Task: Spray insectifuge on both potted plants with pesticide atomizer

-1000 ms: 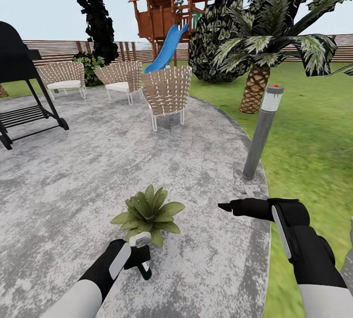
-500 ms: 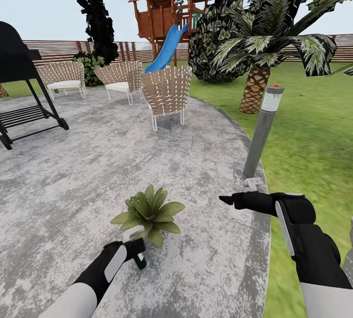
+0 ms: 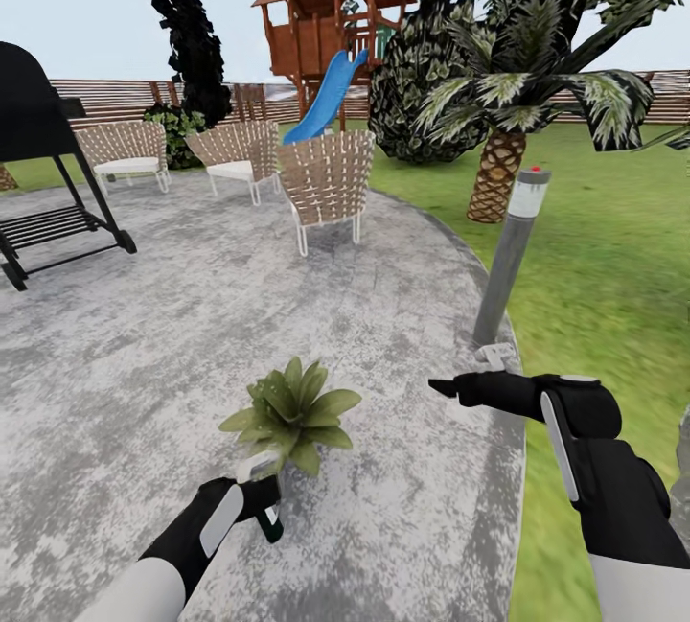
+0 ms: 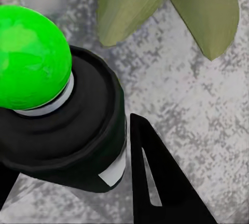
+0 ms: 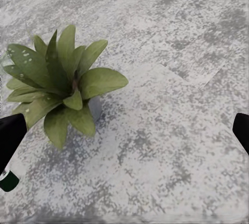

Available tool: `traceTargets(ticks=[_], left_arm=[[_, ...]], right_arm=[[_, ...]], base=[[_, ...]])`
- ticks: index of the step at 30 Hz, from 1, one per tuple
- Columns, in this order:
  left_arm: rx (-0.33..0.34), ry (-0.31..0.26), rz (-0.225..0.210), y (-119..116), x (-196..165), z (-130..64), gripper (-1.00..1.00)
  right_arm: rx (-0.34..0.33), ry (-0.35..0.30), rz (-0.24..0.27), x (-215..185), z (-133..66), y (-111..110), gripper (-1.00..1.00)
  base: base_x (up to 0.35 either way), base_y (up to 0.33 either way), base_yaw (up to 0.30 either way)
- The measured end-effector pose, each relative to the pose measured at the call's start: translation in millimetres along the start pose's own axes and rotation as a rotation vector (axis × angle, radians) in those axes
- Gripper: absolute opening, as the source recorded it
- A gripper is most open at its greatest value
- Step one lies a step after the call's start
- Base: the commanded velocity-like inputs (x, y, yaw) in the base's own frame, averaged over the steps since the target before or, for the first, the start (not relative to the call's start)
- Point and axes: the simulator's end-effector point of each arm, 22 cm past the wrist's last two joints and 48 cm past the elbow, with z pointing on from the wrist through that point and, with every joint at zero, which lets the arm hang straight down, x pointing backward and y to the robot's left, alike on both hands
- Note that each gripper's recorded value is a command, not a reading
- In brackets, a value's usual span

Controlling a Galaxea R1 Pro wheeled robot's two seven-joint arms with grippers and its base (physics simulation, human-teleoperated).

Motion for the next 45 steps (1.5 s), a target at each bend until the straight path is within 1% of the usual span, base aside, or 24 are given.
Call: traceTargets(ticks=[3,5,6,8,10,12,14,15,20,23,25,27,29,36,37,38,39,40,42,43,44,45], left_arm=[[0.0,0.021,0.002,0,5,0.1,-1.0],[-0.003,0.061,0.006,1,14,-0.1,-1.0],[-0.005,0.068,0.006,2,16,-0.1,-1.0],[-0.011,0.086,0.009,4,21,0.2,-1.0],[-0.015,0.083,0.009,4,20,0.1,-1.0],[-0.007,0.057,0.013,0,12,-1.2,-1.0],[-0.005,0.0,0.021,-3,-3,-2.6,-1.0],[-0.008,-0.037,0.02,-1,-8,-2.0,-1.0],[-0.008,-0.078,0.018,0,-12,2.7,-1.0],[-0.004,-0.138,0.034,-7,-24,-5.7,-1.0],[-0.034,-0.195,0.048,-6,-35,-16.9,-1.0],[-0.05,-0.21,0.048,-4,-37,-19.4,-1.0],[-0.056,-0.213,0.047,-2,-36,-18.9,-1.0],[-0.052,-0.172,0.044,1,-22,-7.1,-1.0],[-0.051,-0.164,0.043,2,-19,-5.0,-1.0],[-0.047,-0.154,0.042,2,-16,-2.3,-1.0],[-0.047,-0.142,0.041,3,-12,0.9,-1.0],[-0.047,-0.125,0.041,4,-6,4.6,-1.0],[-0.05,-0.072,0.044,5,7,12.1,-1.0],[-0.049,-0.045,0.045,3,14,15.8,-1.0],[-0.043,-0.015,0.046,-3,21,20.8,-1.0],[-0.042,-0.003,0.049,-6,23,23.1,-1.0]], right_arm=[[0.0,-0.001,0.0,-1,-0.6,0,1.0],[0.002,-0.003,-0.001,-1,-1.2,0,1.0],[0.003,-0.004,0.0,-2,-1.7,-1,1.0],[0.017,-0.018,0.02,-4,-6.2,-10,1.0],[0.025,-0.029,0.034,-6,-9.5,-16,1.0],[0.027,-0.034,0.038,-7,-10.9,-18,1.0],[0.03,-0.038,0.038,-8,-11.3,-19,1.0],[0.03,-0.036,0.038,-7,-10.3,-19,1.0],[0.029,-0.018,0.047,3,-2.2,-22,1.0],[0.029,-0.006,0.052,8,2.7,-24,1.0],[0.029,0.001,0.056,12,6.0,-26,1.0],[0.03,0.009,0.059,16,9.2,-27,1.0],[0.029,0.016,0.062,19,12.4,-28,1.0],[0.033,0.041,0.076,32,22.5,-35,1.0],[0.042,0.039,0.082,32,22.3,-41,1.0],[0.058,0.029,0.102,31,19.6,-50,1.0],[0.063,0.026,0.115,32,19.2,-54,1.0],[0.067,0.026,0.124,34,19.5,-58,1.0],[0.074,0.027,0.136,37,20.5,-63,1.0],[0.075,0.029,0.141,38,21.4,-65,1.0],[0.072,0.031,0.145,40,22.3,-66,1.0],[0.068,0.034,0.147,42,23.7,-66,1.0]], base=[[-0.334,0.0,0.0],[-0.25,0.0,0.0],[-0.114,0.0,0.0],[-0.055,0.0,0.0],[-0.02,0.0,0.0],[-0.008,0.0,0.0],[-0.003,0.0,0.0],[-0.002,0.0,0.0],[0.0,0.0,0.0],[0.0,0.0,0.0],[0.0,0.0,0.0],[0.0,0.0,0.0],[0.0,0.0,0.0],[0.0,0.0,0.0],[0.0,0.0,0.0],[0.0,0.0,0.0],[0.0,0.0,0.0],[0.0,0.0,0.0],[0.0,0.0,0.0],[0.0,0.0,0.0],[0.0,0.0,0.0],[0.0,0.0,0.0]])
